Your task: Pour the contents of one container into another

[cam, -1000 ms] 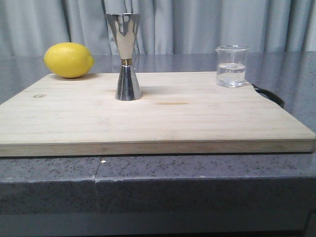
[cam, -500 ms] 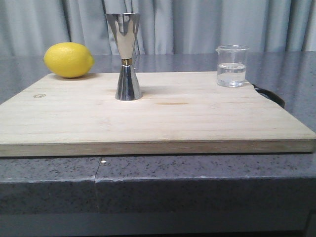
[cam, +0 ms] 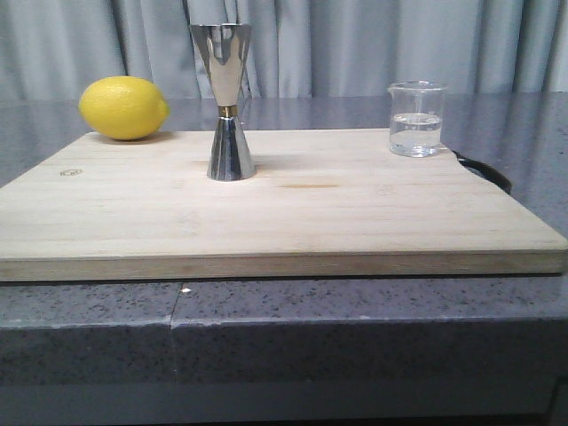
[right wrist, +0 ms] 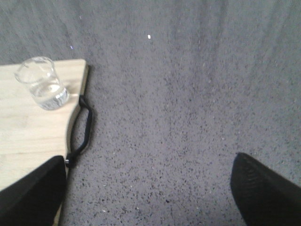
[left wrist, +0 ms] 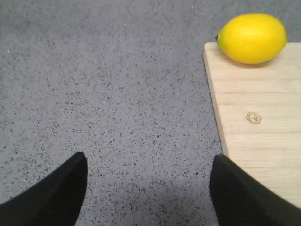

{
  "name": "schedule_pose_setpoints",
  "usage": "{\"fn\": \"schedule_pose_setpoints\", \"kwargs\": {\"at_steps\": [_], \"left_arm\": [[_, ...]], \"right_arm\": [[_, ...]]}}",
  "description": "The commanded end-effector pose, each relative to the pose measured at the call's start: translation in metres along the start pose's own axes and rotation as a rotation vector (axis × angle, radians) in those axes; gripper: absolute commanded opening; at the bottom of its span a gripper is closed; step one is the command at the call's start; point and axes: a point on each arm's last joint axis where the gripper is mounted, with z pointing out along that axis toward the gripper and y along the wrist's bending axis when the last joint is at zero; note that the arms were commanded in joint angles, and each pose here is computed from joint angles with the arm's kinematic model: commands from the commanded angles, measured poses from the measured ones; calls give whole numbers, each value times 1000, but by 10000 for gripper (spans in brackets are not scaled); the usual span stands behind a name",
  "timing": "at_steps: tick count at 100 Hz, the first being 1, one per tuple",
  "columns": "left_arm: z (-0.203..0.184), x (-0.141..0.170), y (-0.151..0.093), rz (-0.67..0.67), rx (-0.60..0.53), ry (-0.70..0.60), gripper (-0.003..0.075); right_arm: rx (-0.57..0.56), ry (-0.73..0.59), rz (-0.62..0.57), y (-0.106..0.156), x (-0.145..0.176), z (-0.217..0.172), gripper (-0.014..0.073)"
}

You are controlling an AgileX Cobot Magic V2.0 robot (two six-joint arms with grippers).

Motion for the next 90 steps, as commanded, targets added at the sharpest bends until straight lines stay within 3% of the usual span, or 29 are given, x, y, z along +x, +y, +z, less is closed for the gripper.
{"fn": "schedule_pose_setpoints", "kwargs": {"at_steps": [1,19,40,56,79,90], "left_arm": [[13,-16,0,-25,8,-14,494],[52,-12,-11,-20,145,119,494],[81,-13,-44,27,554,153,494],[97,-26,-60,75,797,23,494],[123,-28,-75,258,977,-217,493],[138,-25,-87,264,1004,-270,494]], "right_arm": [[-2,-60,-19,1,-15,2,645],[-2,-60,-19,1,-17,6,645],[-2,-62,-19,1,-17,6,645],[-2,-62,-19,1,-17,6,645],[-2,-62,-19,1,-17,6,645],[-2,-62,-19,1,-17,6,645]]}}
